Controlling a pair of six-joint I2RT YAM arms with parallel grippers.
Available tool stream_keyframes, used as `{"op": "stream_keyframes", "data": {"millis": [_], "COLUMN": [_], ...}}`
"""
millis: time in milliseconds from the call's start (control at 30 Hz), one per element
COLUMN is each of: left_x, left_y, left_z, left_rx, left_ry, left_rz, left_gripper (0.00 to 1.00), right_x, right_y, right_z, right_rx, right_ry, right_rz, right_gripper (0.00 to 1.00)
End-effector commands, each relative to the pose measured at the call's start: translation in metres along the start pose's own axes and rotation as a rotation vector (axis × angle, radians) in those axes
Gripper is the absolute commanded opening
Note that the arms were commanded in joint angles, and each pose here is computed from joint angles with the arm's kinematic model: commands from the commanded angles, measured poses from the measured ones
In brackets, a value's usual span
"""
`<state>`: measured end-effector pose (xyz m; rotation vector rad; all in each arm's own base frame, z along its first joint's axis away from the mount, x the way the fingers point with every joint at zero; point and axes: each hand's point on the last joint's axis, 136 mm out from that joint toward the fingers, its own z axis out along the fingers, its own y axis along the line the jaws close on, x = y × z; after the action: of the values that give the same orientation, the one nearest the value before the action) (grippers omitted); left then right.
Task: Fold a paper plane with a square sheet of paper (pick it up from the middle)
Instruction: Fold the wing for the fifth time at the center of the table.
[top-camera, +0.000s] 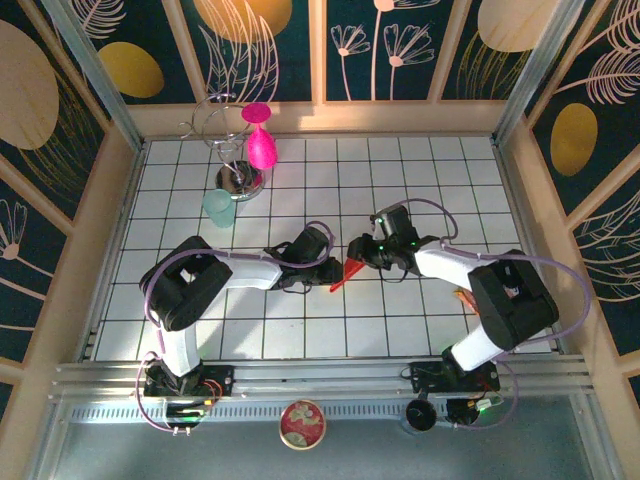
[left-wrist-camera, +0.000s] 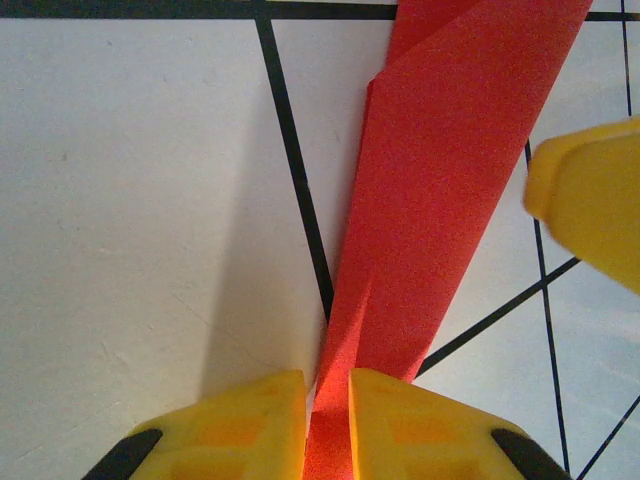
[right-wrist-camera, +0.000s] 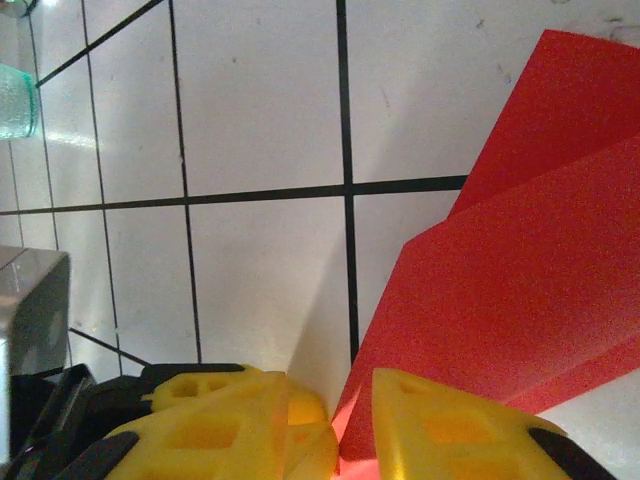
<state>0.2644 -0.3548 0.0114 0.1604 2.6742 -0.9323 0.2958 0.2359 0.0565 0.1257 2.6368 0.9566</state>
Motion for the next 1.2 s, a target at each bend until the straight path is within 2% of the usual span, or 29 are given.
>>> {"op": "stream_keyframes", "data": {"millis": [0, 833, 1033, 1167], "left_x": [0.042, 0.039, 0.02, -0.005], "left_y": [0.055, 0.052, 0.036, 0.018], "left_z": [0.025, 0.021, 0.005, -0.018], "left_rx": [-0.173, -0.168, -0.161, -0.151], "left_ry": [0.105, 0.096, 0.035, -0.066], "left_rz": [-0.035, -0.029, -0.007, -0.003], "left_gripper": [0.19, 0.16, 0.19, 0.25], "right_x": [-0.008, 0.008, 0.007, 0.005], "right_y": [0.008, -0.03, -0.025, -0.022], "right_z": [0.007, 0.033, 0.025, 0.022], "right_rx": [-0.029, 0.076, 0.067, 0.06], "right_ry": [-0.007, 0.079, 0.064, 0.057], "right_rz": [-0.022, -0.006, -0.018, -0.026], "right_gripper": [0.28, 0.24, 0.24, 0.23]}}
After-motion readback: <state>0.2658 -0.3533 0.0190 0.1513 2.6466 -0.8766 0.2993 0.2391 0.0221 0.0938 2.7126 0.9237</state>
